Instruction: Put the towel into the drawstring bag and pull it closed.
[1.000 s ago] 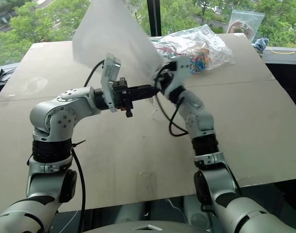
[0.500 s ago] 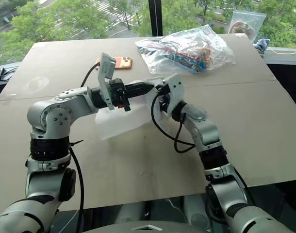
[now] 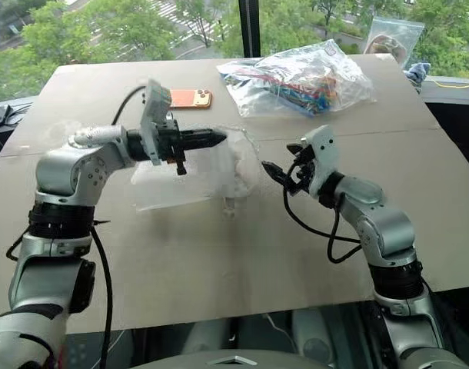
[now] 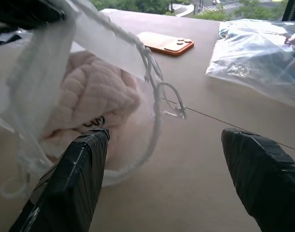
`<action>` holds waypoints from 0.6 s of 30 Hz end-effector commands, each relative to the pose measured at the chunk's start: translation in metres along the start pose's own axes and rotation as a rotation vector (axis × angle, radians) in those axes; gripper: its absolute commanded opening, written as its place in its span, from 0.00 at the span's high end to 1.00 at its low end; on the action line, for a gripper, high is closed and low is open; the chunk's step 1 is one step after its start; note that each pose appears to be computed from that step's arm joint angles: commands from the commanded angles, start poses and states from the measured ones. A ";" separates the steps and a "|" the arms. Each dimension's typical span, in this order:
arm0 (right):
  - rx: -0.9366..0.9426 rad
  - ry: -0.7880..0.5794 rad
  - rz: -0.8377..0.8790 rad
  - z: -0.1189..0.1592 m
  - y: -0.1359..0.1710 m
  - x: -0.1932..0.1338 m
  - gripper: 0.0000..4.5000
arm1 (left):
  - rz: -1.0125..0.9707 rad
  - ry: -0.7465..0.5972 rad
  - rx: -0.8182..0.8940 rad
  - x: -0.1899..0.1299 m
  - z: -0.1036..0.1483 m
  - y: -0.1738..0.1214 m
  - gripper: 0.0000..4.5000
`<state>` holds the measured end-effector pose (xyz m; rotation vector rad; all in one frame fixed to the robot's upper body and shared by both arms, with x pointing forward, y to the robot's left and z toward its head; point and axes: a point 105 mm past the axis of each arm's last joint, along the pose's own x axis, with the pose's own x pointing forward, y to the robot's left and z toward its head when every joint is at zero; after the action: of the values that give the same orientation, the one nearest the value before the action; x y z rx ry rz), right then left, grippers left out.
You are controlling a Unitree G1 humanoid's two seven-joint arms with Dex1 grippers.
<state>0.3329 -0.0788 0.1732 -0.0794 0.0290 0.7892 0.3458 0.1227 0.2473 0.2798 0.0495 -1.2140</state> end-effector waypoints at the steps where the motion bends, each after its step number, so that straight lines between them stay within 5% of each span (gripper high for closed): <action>1: -0.049 0.013 0.037 -0.005 0.013 0.009 0.12 | -0.114 0.111 0.221 0.002 -0.001 -0.008 1.00; 5: -0.056 0.033 0.116 -0.015 0.037 0.018 0.12 | -0.131 0.164 0.316 0.003 -0.012 -0.005 1.00; 18: -0.096 0.040 -0.012 -0.011 -0.001 0.010 0.12 | -0.104 0.160 0.272 -0.003 -0.030 -0.008 1.00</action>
<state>0.3365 -0.0725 0.1457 -0.1643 0.0935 0.7855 0.3426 0.1277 0.2036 0.5853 0.0988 -1.3232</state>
